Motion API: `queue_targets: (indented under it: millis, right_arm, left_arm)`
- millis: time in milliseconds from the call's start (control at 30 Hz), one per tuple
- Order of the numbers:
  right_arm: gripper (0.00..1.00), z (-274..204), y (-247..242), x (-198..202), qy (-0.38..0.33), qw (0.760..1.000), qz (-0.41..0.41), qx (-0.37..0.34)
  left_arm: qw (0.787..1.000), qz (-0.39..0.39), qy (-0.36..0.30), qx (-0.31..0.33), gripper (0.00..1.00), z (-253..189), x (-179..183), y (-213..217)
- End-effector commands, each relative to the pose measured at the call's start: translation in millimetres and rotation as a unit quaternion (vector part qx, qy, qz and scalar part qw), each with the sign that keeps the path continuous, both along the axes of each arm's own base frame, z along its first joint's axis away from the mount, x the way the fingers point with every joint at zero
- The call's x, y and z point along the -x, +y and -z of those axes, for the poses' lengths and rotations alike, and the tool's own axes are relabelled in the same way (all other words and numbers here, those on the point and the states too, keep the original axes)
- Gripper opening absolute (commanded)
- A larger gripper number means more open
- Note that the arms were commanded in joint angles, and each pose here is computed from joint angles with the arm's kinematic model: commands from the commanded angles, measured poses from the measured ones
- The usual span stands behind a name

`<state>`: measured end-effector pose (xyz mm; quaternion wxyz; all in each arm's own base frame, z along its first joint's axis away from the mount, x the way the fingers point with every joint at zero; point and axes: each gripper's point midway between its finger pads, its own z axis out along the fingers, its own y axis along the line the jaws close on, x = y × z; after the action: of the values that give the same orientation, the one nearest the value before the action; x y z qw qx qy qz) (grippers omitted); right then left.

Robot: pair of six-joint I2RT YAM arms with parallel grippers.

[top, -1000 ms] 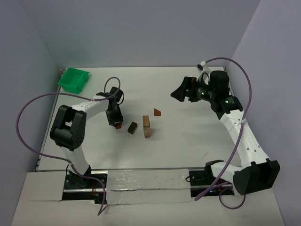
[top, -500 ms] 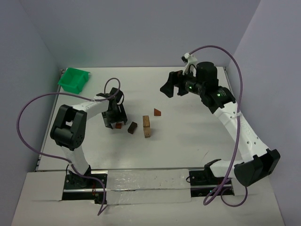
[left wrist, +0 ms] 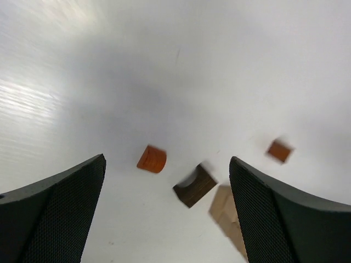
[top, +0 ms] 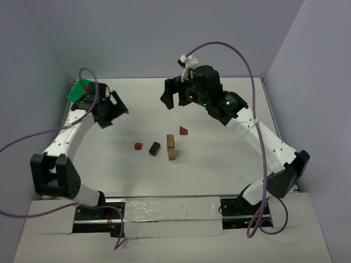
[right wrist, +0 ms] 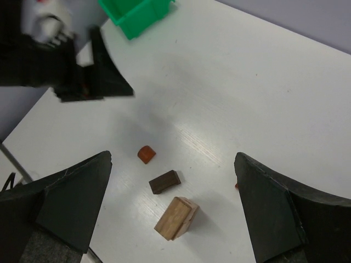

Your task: Build the wood block tower

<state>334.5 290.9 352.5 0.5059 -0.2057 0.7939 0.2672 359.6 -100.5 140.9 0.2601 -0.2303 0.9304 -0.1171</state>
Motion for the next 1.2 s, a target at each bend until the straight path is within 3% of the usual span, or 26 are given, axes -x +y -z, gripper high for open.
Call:
queue_targets:
  millis: [0,233,300,433,667,833,1167]
  right_arm:
    - [1.0,-22,27,-2,-0.027,0.999,0.042,-0.014]
    - [1.0,-8,79,7,-0.022,0.998,0.063,0.001]
    - [0.99,11,97,10,0.012,0.998,0.065,-0.001]
    - [0.96,59,122,14,0.084,0.993,0.078,0.011]
    - [0.93,124,144,15,0.139,0.983,0.111,0.048]
    - [0.87,159,153,17,0.163,0.974,0.144,0.066]
    - [0.88,209,163,25,0.199,0.961,0.167,0.091]
  left_arm:
    - [0.99,-0.069,-0.121,0.038,0.99,-88,-12,50]
    - [0.967,-0.168,-0.186,0.054,0.99,-124,5,124]
    - [0.959,-0.186,-0.205,0.051,0.99,-133,13,139]
    - [0.957,-0.186,-0.217,0.041,0.99,-137,18,146]
    - [0.963,-0.159,-0.215,0.028,0.99,-130,32,141]
    - [0.961,-0.161,-0.222,0.029,0.99,-127,43,139]
    - [0.958,-0.167,-0.231,0.035,0.99,-123,57,135]
